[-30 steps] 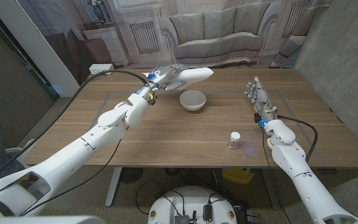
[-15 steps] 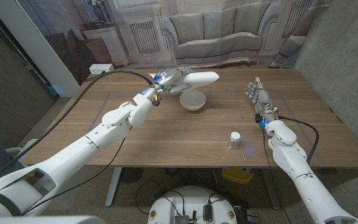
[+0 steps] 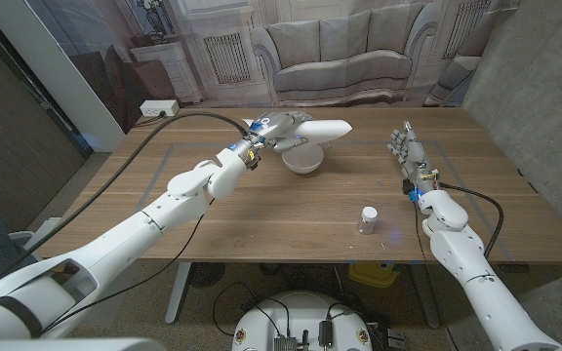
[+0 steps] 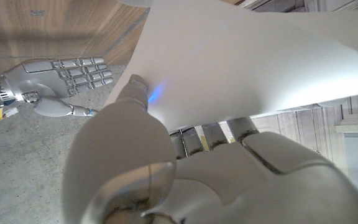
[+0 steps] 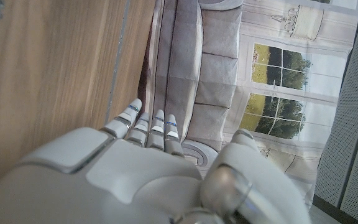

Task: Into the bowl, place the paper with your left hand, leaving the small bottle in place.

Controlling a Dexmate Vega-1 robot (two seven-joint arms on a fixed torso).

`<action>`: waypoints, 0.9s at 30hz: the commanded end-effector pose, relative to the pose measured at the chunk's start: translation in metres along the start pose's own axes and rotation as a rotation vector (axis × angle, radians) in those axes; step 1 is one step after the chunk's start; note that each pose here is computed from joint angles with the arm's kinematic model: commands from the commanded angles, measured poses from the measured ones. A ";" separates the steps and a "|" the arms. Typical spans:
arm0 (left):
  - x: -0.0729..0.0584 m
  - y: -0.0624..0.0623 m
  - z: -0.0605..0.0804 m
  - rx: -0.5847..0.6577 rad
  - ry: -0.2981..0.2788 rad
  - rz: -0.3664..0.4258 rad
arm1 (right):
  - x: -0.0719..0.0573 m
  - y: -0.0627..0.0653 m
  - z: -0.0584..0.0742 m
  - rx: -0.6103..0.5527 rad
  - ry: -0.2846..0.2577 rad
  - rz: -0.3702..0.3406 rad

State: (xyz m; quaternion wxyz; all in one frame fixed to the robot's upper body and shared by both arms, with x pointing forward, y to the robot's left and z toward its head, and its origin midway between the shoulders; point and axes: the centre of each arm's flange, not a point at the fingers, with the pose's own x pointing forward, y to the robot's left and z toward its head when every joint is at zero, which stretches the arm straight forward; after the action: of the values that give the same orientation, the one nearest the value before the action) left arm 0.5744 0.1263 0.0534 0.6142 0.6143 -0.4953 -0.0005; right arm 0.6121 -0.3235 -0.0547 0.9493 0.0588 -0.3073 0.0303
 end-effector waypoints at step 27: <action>0.002 -0.022 0.010 -0.031 -0.017 -0.049 | 0.002 -0.004 0.000 0.005 0.003 0.001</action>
State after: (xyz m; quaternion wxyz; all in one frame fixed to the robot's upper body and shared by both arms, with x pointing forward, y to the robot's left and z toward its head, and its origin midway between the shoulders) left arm 0.5819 0.1138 0.0388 0.6181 0.6144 -0.4898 -0.0244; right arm 0.6134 -0.3264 -0.0544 0.9495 0.0601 -0.3063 0.0316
